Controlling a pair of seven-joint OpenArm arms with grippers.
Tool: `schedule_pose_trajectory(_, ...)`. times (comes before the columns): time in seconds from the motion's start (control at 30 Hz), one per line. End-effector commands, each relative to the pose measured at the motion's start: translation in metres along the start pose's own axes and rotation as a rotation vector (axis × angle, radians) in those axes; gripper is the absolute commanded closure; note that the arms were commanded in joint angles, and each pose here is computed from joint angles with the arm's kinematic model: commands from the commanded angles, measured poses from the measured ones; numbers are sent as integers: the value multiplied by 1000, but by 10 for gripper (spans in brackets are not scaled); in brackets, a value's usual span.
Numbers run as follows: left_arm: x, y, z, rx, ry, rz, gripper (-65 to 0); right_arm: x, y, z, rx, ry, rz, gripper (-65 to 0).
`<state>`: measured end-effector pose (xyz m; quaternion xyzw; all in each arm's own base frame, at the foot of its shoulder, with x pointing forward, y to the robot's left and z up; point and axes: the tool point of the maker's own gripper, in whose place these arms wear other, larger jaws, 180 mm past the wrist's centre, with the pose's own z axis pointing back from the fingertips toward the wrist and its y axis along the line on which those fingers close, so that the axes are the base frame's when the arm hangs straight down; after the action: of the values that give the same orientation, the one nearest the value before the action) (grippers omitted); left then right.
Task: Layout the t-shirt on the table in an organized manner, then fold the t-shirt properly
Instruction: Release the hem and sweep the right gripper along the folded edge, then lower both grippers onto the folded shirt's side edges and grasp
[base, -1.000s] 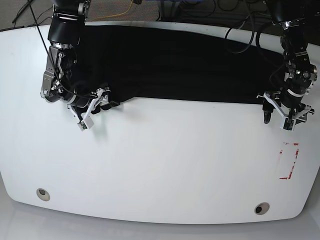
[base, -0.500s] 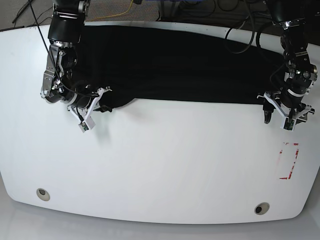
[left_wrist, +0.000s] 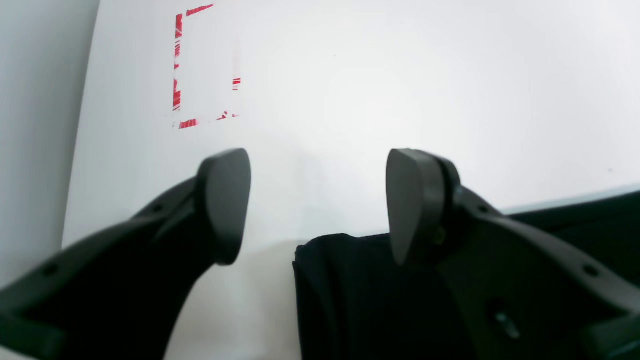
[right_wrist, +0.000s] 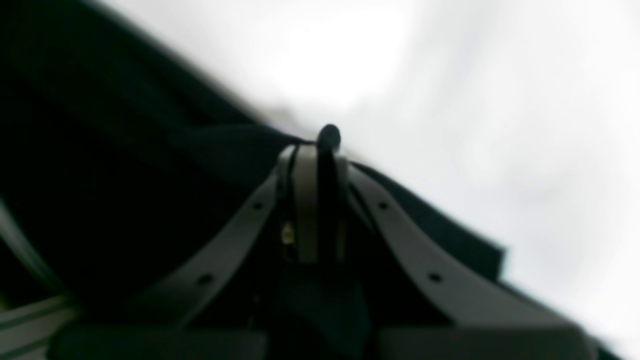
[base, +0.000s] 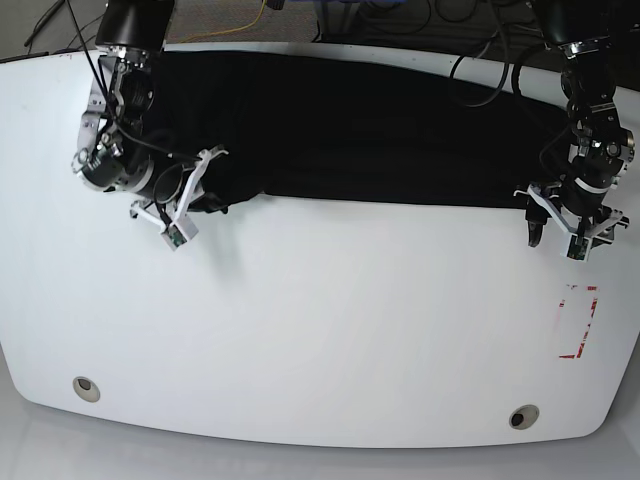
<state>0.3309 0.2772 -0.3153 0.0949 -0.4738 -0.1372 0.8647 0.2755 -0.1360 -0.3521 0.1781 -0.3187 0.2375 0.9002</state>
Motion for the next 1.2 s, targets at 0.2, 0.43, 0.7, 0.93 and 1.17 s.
schedule_pose_trajectory(0.2, 0, 9, -4, 12, -9, 13, -398, -21, 47, 18, 146, -66, -107, 0)
schedule_pose_trajectory(0.43, -16, 7, -10, -1, 31, 33, -398, -33, 75, 26, 258, -95, -262, 0)
schedule_pose_trajectory(0.7, -18, 6, -11, -5, 36, 34, -398, -42, 93, 26, 332, -46, -283, -220)
schedule_pose_trajectory(0.93, -16, 6, -11, -4, 32, 31, -398, -52, 106, 24, 380, 23, -229, -563)
schedule_pose_trajectory(1.17, -16, 7, -11, -4, 33, 30, -398, -47, 98, 28, 365, 23, -190, -606)
